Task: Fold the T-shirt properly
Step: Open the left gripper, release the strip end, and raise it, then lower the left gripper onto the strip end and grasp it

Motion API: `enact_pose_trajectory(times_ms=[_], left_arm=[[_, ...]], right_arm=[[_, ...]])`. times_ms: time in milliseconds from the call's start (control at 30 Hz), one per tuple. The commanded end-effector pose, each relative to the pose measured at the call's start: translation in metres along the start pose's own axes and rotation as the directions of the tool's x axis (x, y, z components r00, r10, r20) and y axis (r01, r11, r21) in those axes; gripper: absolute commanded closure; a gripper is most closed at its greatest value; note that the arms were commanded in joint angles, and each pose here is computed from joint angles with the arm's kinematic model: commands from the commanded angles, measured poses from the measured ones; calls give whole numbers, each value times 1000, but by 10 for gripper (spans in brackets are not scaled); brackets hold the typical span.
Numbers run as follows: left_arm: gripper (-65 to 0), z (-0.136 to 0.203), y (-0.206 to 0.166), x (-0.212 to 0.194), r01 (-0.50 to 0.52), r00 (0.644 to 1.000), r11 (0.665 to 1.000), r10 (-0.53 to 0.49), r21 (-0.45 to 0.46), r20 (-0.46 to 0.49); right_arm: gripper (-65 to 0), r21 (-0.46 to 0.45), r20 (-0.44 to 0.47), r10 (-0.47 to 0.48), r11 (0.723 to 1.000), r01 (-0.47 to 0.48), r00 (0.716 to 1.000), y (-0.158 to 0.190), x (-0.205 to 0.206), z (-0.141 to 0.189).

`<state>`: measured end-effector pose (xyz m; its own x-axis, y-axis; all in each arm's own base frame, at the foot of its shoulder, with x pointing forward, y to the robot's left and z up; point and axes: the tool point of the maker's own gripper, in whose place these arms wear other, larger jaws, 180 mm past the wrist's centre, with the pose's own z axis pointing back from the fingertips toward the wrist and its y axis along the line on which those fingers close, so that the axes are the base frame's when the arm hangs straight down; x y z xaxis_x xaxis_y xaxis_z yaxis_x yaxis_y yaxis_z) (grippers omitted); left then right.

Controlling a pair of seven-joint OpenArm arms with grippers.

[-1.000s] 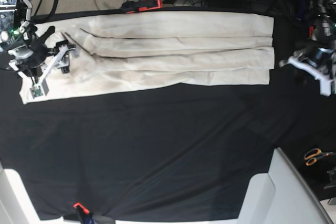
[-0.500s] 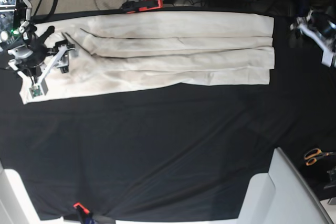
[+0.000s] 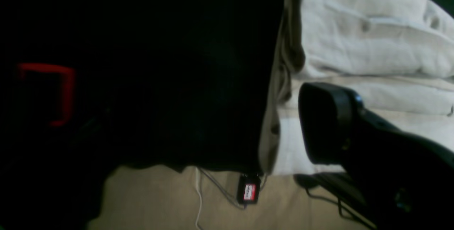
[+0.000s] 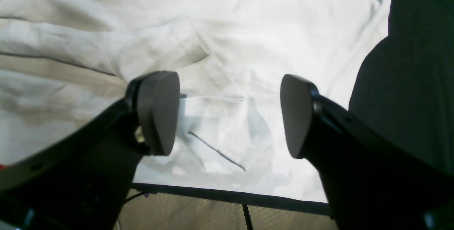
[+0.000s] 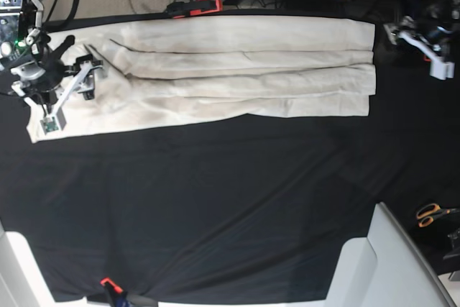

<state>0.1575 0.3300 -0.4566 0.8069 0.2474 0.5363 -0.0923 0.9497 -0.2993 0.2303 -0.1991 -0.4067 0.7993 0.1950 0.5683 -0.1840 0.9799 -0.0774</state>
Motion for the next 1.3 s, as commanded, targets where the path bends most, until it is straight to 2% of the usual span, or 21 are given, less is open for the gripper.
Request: enact_pose_trajectory(times_ms=[0,167,333,467,767,1000,1267], left_arm=[[-622,0,-5,12,24,999,999,-23,-24,38],[-622,-15,-29,10,17,998,996,-12,-82,58],[-622,-18,-31,16,19,997,996,-13,-85,71],[-622,-21,-32,26,23,996,996,-15,-89,93],[-617,-43,-30,11,-81,995,991,87,-106,55],[-471,-45,-37,2,-96,994,989,101,-117,43],[-464,-47,-42,-15,-114,993,986,116,-124,9]], right_arm=[[-419,-13,30,10,1000,-10,1000,-5,8,3],[-419,44,24,59,997,-60,998,18,9,-1],[-419,82,22,84,993,-86,996,35,8,-3],[-419,77,24,75,994,-77,997,33,9,-4],[-419,73,23,73,995,-75,997,32,9,-4],[-419,71,28,74,995,-75,997,31,11,-4],[-419,73,28,71,995,-73,997,32,11,-4]])
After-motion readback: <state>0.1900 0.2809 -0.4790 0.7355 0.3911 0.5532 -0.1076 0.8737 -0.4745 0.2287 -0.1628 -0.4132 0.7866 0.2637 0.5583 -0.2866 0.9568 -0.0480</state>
